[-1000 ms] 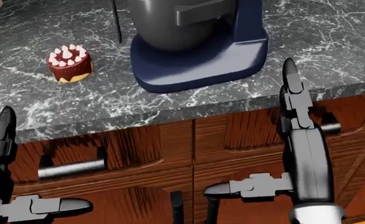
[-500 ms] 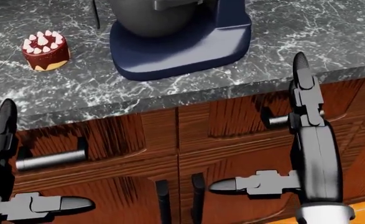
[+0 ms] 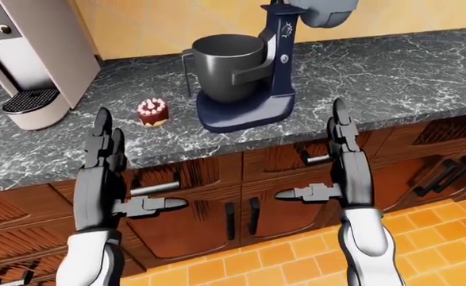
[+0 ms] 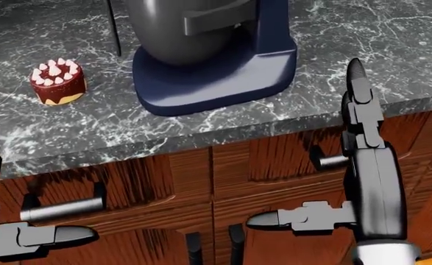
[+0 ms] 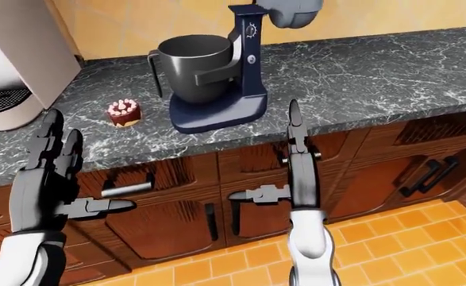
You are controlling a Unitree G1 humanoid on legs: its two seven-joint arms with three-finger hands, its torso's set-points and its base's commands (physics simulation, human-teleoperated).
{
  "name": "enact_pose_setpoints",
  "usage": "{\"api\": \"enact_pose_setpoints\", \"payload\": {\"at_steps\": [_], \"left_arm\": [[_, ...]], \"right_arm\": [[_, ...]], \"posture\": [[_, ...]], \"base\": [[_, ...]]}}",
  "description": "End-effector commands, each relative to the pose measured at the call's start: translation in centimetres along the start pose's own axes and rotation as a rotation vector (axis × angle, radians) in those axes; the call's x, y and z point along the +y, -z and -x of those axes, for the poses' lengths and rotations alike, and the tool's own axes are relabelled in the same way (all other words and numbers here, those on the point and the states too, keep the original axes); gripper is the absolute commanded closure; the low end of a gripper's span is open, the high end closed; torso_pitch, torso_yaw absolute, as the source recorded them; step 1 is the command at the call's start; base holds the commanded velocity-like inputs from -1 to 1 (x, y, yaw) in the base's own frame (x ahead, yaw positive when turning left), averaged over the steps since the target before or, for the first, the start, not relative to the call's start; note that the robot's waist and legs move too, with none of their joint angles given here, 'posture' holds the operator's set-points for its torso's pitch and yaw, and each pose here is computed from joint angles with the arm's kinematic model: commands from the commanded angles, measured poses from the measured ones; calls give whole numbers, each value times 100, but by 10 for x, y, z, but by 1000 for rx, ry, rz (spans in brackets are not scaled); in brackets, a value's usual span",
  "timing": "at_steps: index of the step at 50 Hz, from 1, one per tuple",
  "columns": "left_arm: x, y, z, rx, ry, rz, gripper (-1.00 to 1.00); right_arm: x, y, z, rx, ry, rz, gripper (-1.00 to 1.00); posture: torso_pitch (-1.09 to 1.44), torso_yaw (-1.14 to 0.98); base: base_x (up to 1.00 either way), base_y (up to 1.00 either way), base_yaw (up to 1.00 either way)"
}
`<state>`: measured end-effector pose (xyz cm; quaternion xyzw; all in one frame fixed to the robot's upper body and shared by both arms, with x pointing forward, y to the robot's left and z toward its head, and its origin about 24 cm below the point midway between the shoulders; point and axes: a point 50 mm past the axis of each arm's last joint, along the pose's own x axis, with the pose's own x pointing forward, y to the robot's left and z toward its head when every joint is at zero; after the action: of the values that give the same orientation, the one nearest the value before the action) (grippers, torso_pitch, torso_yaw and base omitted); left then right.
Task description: Place the cake in the stand mixer bowl.
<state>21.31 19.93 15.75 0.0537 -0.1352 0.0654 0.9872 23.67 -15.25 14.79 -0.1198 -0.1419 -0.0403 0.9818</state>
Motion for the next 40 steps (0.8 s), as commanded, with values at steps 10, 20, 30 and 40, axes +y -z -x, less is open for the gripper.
{"api": "enact_pose_setpoints", "payload": {"at_steps": [10, 20, 30, 40], "left_arm": [[0, -14, -1, -78, -1, -5, -100], [1, -14, -1, -80, -3, -6, -100], [1, -14, -1, -82, -4, -6, -100], [3, -16, -1, -87, -9, -6, -100]], "right_arm": [[-2, -14, -1, -78, 18, 2, -100], [-2, -14, 0, -78, 18, 2, -100], [-2, -14, -1, -79, 17, 1, -100], [-2, -14, 0, -80, 16, 0, -100]], "posture": [[0, 0], [0, 0], [0, 0], [0, 0]], "base": [[15, 0, 0], [15, 0, 0], [15, 0, 0], [16, 0, 0]]}}
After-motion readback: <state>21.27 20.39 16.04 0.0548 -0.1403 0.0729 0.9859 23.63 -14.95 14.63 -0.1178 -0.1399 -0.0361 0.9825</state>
